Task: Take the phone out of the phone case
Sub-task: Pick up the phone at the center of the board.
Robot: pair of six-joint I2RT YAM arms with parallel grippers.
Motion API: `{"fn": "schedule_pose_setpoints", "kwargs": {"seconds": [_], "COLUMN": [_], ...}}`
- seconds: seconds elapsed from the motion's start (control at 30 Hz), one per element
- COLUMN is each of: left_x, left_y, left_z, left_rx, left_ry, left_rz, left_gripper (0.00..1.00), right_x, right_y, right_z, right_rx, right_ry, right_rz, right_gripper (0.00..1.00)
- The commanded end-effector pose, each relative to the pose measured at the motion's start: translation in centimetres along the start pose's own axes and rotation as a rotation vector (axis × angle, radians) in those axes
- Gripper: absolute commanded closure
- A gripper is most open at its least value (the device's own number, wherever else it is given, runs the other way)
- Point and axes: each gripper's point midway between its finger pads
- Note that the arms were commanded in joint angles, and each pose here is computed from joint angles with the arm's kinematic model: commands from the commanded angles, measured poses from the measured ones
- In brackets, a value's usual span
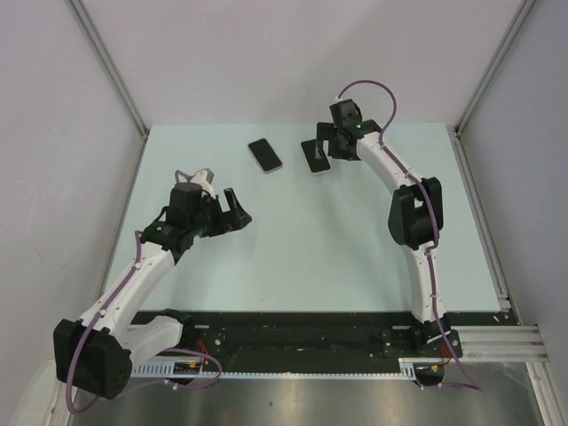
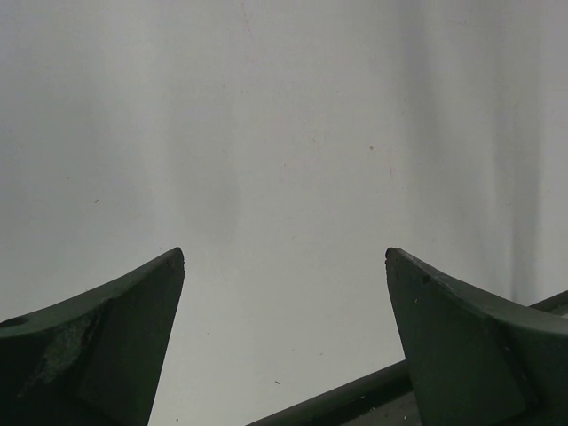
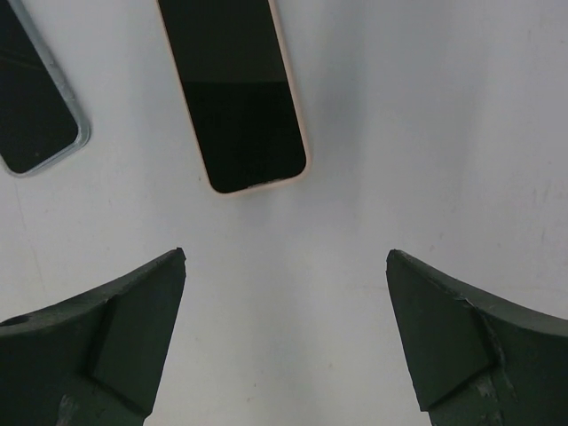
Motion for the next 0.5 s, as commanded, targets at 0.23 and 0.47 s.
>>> {"fn": "schedule_pose_setpoints", "kwargs": {"seconds": [0.23, 0.47], "left_x": [-0.6, -0.8], "left_y": [-1.2, -0.6], "left_z": [-1.0, -1.1], "left_rx": [-0.034, -0.023], "left_ry": [0.039, 0.024], "left_rz": [0.018, 0.028], "left_gripper": [0.0, 0.0], "right_x": [2.2, 3.5], "right_y": [6.0, 8.9], "right_z": [-0.4, 1.1], "right_rx": [0.022, 0.072], "right_ry": [-0.016, -0.022], "right_rz": [-0.109, -0.184], "right_gripper": [0.0, 0.0]}}
Point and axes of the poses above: each gripper's point midway between its finger pads, its own y axis out along the fingers, its own x axis along the line the jaws close on, z = x × y, and after that the axes turned 11 degrees about y, right-handed
